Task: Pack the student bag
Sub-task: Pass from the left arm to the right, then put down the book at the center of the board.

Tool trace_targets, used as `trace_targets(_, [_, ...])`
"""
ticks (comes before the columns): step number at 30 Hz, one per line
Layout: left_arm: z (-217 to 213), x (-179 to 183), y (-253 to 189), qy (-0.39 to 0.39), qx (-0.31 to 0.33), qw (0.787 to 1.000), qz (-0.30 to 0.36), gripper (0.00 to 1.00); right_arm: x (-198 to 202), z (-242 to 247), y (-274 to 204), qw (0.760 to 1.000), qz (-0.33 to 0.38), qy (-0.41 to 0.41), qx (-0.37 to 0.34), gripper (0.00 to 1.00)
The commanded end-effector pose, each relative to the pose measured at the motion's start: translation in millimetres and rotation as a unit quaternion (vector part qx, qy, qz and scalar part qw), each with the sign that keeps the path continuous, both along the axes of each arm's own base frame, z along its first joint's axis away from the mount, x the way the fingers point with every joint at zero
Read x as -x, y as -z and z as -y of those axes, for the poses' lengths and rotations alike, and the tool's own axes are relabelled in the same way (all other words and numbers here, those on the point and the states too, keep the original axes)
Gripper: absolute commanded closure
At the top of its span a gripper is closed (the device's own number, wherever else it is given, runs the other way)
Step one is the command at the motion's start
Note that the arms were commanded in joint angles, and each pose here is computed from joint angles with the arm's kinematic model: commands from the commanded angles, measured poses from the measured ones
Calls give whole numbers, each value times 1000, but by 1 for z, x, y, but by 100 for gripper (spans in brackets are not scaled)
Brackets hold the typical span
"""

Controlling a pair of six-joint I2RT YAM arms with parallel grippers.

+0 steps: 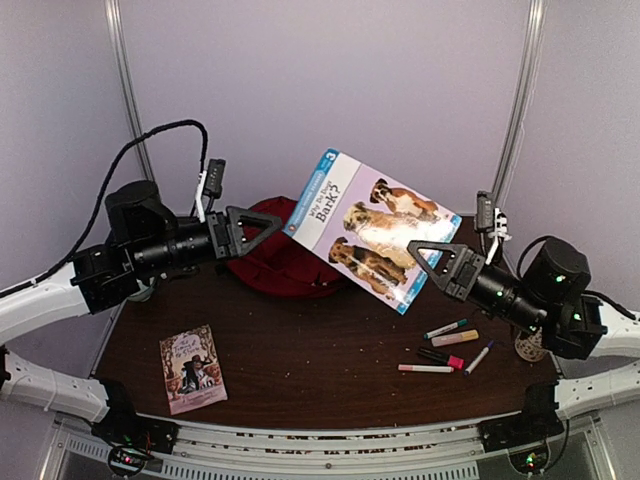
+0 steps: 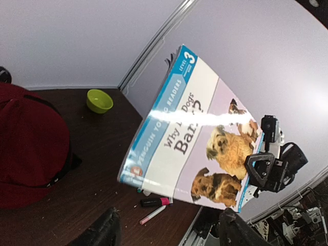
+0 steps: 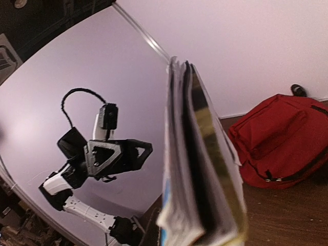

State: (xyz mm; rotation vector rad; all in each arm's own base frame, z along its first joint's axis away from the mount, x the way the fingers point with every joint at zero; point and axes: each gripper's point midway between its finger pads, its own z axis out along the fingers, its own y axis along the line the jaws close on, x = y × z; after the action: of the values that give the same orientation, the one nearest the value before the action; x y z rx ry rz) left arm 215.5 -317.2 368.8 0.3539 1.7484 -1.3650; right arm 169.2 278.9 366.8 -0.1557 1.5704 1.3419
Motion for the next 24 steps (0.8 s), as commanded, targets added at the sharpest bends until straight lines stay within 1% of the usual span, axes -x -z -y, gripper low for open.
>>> trace_targets(1, [-2,-23,31,-43,-124,991,22,30,-40,53,39,981,-28,160,104,100])
trace_targets(7, [31,-51,63,-31,-233,971,35,21,-52,104,57,958,-44,252,132,100])
trace_targets(10, [51,-68,82,-17,-298,953,48,16,-56,123,73,942,-61,288,158,100])
trace_targets(15, [81,-108,117,-21,-401,915,38,16,-59,142,93,925,-78,324,184,100])
trace_targets(16, [87,-116,137,-19,-428,903,28,17,-58,145,97,922,-80,329,186,100])
trace_targets(19, [103,-134,155,-16,-463,886,20,19,-57,152,106,917,-84,340,191,100])
trace_targets(24, [124,-154,189,3,-503,864,23,21,-54,162,122,913,-90,350,192,100])
